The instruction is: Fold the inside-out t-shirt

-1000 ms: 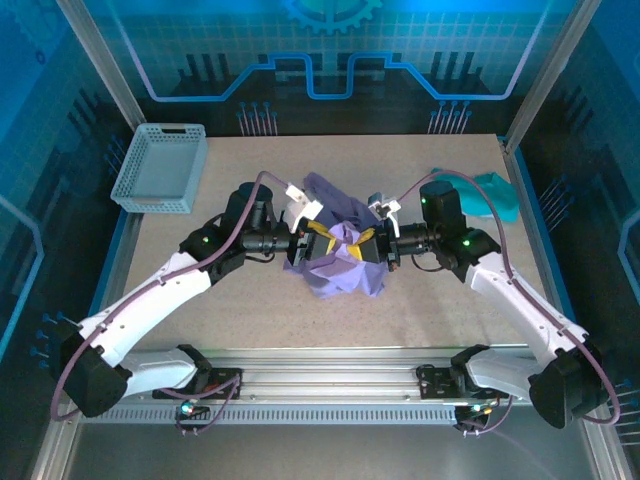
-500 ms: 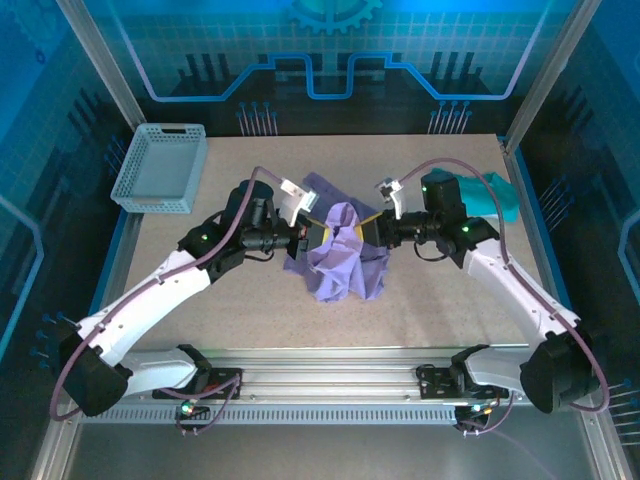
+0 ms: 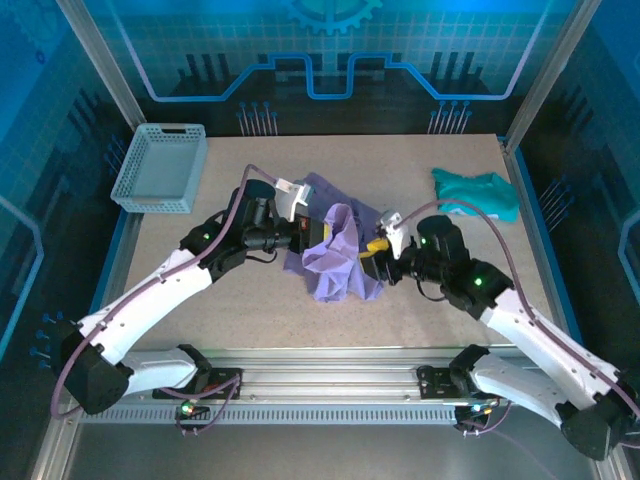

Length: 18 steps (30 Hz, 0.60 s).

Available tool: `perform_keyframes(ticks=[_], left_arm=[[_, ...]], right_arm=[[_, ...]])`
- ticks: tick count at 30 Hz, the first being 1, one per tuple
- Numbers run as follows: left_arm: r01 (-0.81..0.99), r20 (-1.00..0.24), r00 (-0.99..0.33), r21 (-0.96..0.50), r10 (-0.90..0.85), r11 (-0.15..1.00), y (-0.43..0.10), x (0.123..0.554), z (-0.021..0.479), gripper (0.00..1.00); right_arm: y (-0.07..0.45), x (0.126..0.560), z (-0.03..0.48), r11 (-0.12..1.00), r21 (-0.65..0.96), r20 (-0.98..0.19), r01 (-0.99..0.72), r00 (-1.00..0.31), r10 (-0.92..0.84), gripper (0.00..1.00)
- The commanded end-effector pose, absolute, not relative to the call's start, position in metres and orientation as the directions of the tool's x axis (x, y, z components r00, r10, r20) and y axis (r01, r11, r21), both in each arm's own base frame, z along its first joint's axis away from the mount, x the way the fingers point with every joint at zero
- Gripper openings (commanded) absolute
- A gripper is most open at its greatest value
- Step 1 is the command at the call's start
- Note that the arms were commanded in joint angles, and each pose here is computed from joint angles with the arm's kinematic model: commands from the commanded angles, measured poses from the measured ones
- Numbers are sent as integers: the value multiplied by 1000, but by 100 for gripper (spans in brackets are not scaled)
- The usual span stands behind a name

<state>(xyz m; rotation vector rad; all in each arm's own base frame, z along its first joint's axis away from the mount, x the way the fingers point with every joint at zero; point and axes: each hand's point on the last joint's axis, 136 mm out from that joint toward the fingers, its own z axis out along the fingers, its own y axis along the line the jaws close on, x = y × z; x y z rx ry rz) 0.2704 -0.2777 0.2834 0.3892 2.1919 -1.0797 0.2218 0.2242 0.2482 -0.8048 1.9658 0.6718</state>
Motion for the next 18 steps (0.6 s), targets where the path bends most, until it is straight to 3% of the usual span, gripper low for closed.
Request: perform_keyframes(ticks=[1, 7, 18], left_arm=[[498, -656, -754, -607, -37, 620, -279, 270, 287, 0], [493, -656, -754, -604, -39, 626, -278, 270, 287, 0], [497, -657, -753, -605, -37, 622, -280, 271, 290, 0]], right_arm=[[225, 229, 266, 658, -69, -915, -750, -215, -340, 38], [244, 226, 272, 615, -241, -882, -751, -95, -462, 38], [276, 234, 270, 530, -335, -821, -779, -34, -569, 40]])
